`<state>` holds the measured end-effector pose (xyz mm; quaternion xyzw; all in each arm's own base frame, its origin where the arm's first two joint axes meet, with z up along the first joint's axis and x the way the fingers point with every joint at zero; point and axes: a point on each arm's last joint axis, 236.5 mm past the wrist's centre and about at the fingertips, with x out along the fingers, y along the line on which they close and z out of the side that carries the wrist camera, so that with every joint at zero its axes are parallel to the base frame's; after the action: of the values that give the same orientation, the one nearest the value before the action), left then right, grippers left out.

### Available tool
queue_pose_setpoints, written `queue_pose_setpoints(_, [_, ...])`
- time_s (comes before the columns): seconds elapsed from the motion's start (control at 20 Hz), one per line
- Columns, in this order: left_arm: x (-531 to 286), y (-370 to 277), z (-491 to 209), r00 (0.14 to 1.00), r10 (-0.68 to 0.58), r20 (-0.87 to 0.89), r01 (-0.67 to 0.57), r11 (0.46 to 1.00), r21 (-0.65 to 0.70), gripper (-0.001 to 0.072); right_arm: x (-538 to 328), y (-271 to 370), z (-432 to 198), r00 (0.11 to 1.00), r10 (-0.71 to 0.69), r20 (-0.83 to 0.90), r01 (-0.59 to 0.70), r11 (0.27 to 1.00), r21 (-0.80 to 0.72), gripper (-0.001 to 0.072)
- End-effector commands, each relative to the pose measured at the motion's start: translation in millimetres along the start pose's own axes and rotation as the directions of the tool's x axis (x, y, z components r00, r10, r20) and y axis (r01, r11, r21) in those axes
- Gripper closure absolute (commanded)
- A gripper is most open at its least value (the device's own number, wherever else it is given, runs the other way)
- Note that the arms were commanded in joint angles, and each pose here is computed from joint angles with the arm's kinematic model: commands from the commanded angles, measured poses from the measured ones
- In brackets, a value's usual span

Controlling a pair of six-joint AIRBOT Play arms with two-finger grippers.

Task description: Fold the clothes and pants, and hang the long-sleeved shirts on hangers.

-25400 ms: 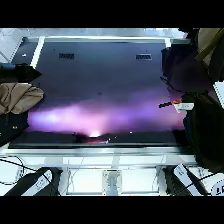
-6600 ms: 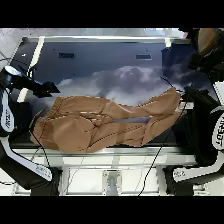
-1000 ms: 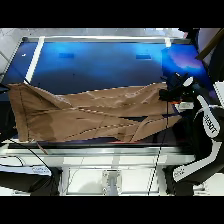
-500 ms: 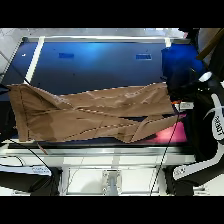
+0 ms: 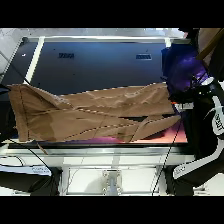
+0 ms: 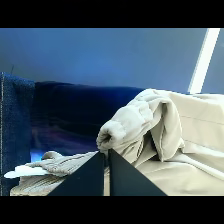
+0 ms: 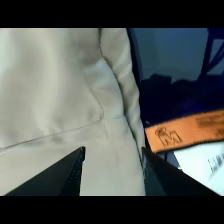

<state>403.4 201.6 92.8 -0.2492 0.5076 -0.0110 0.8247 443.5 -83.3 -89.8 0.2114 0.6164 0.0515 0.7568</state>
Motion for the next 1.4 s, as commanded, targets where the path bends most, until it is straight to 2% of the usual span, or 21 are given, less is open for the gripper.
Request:
queue_pose_setpoints(0.0, [0.3, 0.0, 0.0, 1.0, 0.0, 0.0, 0.0, 1.0, 0.0, 0.0683, 22.2, 3.1, -4.3, 0.999, 0.019, -0.032, -0.02, 1.0, -0.014, 0.0289])
queue_pose_setpoints(0.25, [0.3, 0.0, 0.0, 1.0, 0.0, 0.0, 0.0, 1.0, 0.0, 0.0684, 31.2, 21.1, -2.2, 0.996, 0.087, -0.029, -0.088, 0.996, -0.033, 0.0302])
queue_pose_setpoints(0.35, [0.3, 0.0, -0.1, 1.0, 0.0, -0.001, 0.0, 1.0, 0.0, 0.0684, 30.2, 27.5, -0.6, 0.993, 0.115, -0.022, -0.116, 0.992, -0.044, 0.0496])
queue_pose_setpoints(0.4, [0.3, 0.0, -0.1, 1.0, 0.0, -0.001, 0.0, 1.0, 0.0, 0.0684, 29.8, 30.4, -1.9, 0.991, 0.127, -0.027, -0.128, 0.991, -0.043, 0.0543])
queue_pose_setpoints(0.6, [0.3, 0.0, -0.1, 1.0, 0.0, -0.001, 0.0, 1.0, 0.0, 0.0683, 23.9, 37.0, -6.7, 0.988, 0.148, -0.05, -0.15, 0.988, -0.045, 0.0544])
queue_pose_setpoints(0.65, [0.3, 0.0, -0.1, 1.0, 0.0, -0.001, 0.0, 1.0, 0.0, 0.0684, 21.1, 37.8, -5.5, 0.988, 0.145, -0.043, -0.147, 0.988, -0.051, 0.0563])
queue_pose_setpoints(0.7, [0.3, 0.0, -0.1, 1.0, 0.0, -0.001, 0.0, 1.0, 0.0, 0.0684, 17.3, 39.3, -3.9, 0.989, 0.144, -0.035, -0.146, 0.988, -0.056, 0.0677])
queue_pose_setpoints(0.75, [0.2, -0.2, -0.1, 1.0, -0.001, -0.001, 0.001, 1.0, 0.0, 0.0684, 10.5, 41.8, -1.4, 0.99, 0.142, -0.021, -0.143, 0.988, -0.065, 0.0694])
queue_pose_setpoints(0.95, [-14.7, -2.0, 2.2, 0.999, 0.014, 0.032, -0.014, 1.0, 0.007, 0.0684, -45.2, 48.9, 2.0, 0.996, 0.076, 0.045, -0.068, 0.987, -0.143, 0.0695])
queue_pose_setpoints(1.15, [-55.8, 9.8, 3.9, 0.991, 0.064, 0.117, -0.062, 0.998, -0.019, 0.0684, -140.2, 62.1, -20.7, 0.991, 0.062, 0.118, -0.041, 0.985, -0.166, 0.0695])
queue_pose_setpoints(1.35, [-96.6, 33.8, 1.4, 0.973, 0.114, 0.201, -0.095, 0.99, -0.101, 0.0684, -230.2, 89.7, -45.0, 0.958, 0.022, 0.287, 0.044, 0.974, -0.223, 0.0697])
